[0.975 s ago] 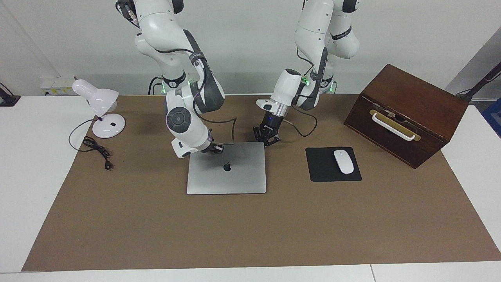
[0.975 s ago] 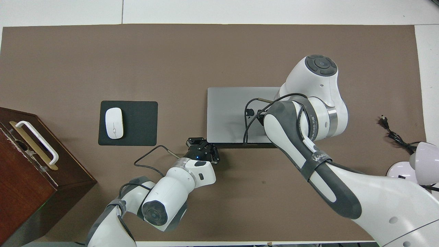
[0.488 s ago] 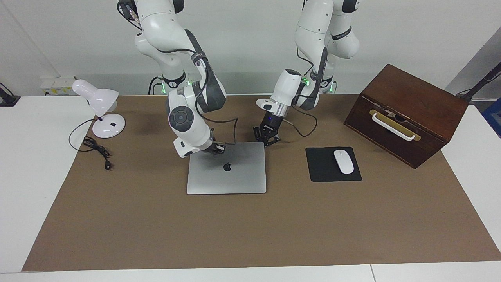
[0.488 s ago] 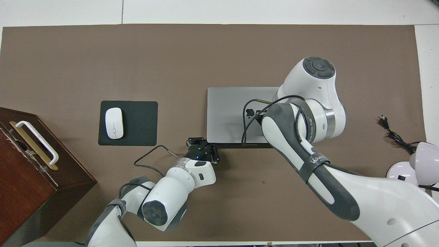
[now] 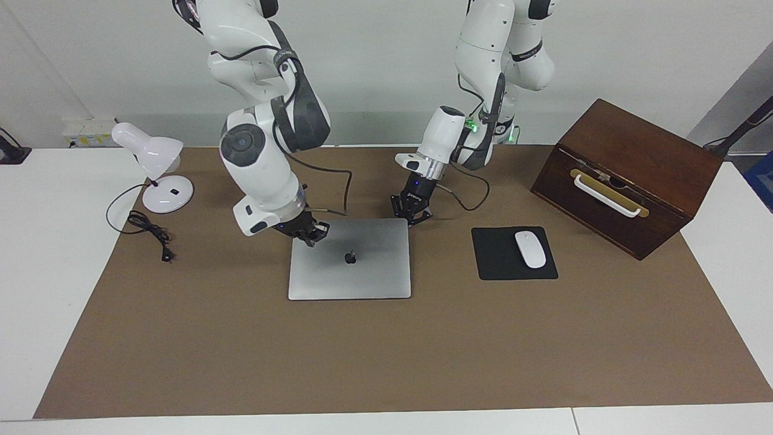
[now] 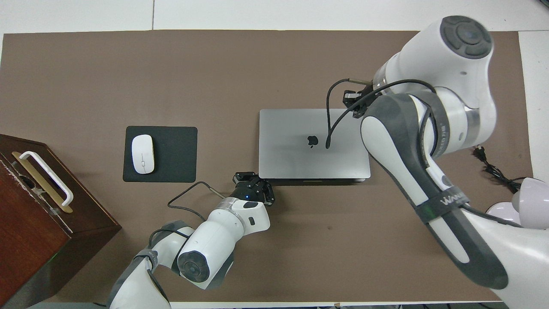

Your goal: Close laptop with both arms

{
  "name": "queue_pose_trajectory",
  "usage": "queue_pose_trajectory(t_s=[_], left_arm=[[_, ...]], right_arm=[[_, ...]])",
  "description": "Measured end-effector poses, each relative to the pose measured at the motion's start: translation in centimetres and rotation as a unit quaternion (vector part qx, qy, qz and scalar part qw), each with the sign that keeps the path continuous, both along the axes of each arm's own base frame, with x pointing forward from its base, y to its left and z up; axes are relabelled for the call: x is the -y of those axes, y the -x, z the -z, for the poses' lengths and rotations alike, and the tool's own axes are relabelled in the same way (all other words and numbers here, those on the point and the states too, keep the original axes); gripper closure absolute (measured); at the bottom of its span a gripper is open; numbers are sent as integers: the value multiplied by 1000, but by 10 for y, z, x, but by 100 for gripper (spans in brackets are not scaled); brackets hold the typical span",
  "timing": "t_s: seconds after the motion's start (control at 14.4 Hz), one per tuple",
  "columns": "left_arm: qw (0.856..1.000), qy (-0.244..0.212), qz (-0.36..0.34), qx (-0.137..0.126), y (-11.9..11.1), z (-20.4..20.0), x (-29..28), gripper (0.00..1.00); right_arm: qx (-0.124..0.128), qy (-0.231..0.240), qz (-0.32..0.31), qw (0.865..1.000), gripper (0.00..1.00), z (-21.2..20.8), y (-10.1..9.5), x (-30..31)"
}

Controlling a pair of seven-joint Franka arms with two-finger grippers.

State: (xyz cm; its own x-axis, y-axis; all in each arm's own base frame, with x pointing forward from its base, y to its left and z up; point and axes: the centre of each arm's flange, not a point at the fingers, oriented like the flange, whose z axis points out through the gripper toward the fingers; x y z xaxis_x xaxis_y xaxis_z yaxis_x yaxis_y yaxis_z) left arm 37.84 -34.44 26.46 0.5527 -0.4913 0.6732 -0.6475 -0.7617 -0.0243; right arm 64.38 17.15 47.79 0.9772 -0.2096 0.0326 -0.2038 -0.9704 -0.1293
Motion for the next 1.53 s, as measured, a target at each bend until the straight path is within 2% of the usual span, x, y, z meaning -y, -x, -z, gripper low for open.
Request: queue_pose_trajectory(t_s=[0.07, 0.14, 0.35, 0.42, 0.56, 0.7, 0.84, 0.98, 1.18, 1.39, 1.53], left_arm=[[1000, 0, 0, 0, 0, 0, 0, 99], [1000, 0, 0, 0, 0, 0, 0, 99], [1000, 2, -2, -1, 0, 0, 0, 99], [1000, 4, -6, -3, 0, 0, 0, 99], [1000, 11, -16, -9, 0, 0, 0, 99], [1000, 14, -21, -12, 0, -1, -1, 99], [999, 15, -24, -15, 2, -1, -3, 99], [999, 14, -27, -21, 4, -2, -6, 99], [998, 5, -34, -48, 2, -18, -9, 99], [994, -14, -50, -101, -9, -69, -30, 99], [990, -26, -52, -128, -13, -110, -53, 99]], right_arm=[[35, 14, -19, 999, 99, -19, -9, 13], [64, 34, -44, 996, 92, -34, -18, 31], [110, 80, -121, 983, 61, -68, -36, 99], [117, 89, -143, 979, 61, -80, -39, 125], [103, 98, -167, 976, 48, -98, -36, 159], [89, 97, -171, 976, 25, -122, -26, 163], [91, 96, -164, 977, 1, -153, -8, 163], [74, 93, -143, 983, 0, -163, 14, 176], [52, 86, -123, 987, 0, -149, 35, 186], [37, 73, -87, 993, 0, -136, 46, 191], [37, 72, -74, 994, 0, -139, 51, 192]])
